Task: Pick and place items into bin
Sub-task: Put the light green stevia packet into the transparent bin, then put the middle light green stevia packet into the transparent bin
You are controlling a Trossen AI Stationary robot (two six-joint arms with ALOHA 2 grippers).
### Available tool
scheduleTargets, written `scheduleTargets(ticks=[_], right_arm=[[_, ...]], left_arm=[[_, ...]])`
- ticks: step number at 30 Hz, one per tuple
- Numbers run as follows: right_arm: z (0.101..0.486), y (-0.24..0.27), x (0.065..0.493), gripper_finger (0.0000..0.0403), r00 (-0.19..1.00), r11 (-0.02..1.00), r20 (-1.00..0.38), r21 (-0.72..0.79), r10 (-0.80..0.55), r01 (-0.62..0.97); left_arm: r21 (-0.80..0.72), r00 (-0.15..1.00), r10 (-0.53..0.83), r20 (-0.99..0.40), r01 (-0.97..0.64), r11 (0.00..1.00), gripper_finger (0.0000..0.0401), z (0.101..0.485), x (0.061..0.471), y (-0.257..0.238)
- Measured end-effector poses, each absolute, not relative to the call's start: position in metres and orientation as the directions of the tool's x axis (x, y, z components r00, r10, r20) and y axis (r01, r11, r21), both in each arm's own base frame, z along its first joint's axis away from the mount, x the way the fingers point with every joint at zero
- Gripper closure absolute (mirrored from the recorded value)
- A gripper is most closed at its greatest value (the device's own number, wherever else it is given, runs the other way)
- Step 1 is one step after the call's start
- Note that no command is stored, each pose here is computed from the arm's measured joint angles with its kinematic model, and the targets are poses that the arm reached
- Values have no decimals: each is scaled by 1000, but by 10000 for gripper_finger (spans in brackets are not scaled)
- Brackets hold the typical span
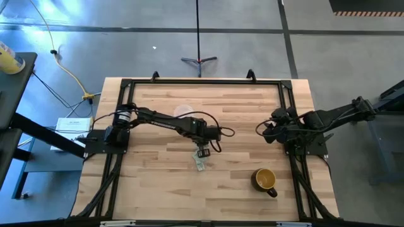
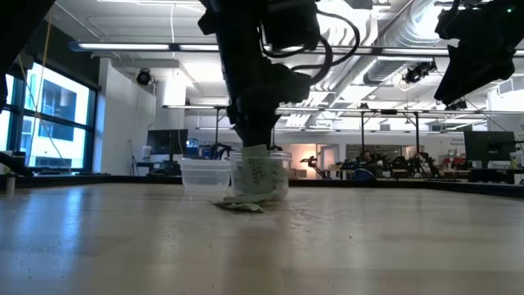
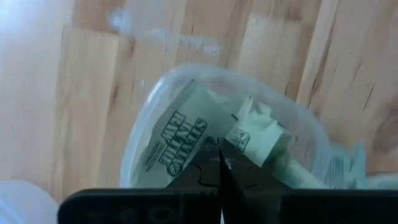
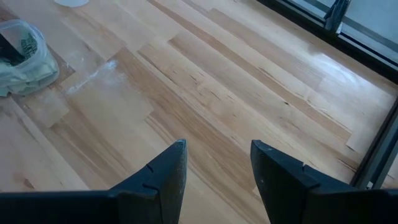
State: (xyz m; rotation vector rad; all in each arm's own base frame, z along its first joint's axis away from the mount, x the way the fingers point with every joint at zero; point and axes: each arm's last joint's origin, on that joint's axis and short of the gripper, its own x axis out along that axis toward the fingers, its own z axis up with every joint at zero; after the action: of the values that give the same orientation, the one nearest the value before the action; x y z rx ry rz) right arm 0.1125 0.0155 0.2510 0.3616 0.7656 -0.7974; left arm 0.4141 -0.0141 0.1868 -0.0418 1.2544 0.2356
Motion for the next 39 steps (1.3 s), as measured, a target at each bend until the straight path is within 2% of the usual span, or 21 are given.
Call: scheduleTargets(ticks=[4,8,16,18,23,26,30,39], right_arm=[[251,16,113,234,452,659,-736,11,-504,752],[250,16,114,234,446,660,-740,5,-503,751],[249,17,116,234,435,666,-742,-20,-510,746],[249,17,116,234,435,676,-743,-31,-509,736],[248,17,116,234,434,697,-756,-40,-490,716],[248,17,116,234,435,701,-752,-50,-495,711],[249,17,117,232,444,741,-746,-96,-496,665],[248,19,117,196,449,798,-774,-118,-447,591]], left_arm=[[92,309,158,-938,-217,972,360,191,414,-14],[63,395,155,-905,-236,970,322,223,414,-14],[43,377,131,-917,-231,972,296,250,405,-33],[51,352,116,-929,-188,981,296,247,400,-51],[130,437,166,-884,-112,985,285,239,400,-108],[127,473,203,-858,-189,974,263,236,399,-128],[80,463,213,-860,-290,954,220,222,401,-140],[48,407,203,-891,-361,931,139,186,405,-159]])
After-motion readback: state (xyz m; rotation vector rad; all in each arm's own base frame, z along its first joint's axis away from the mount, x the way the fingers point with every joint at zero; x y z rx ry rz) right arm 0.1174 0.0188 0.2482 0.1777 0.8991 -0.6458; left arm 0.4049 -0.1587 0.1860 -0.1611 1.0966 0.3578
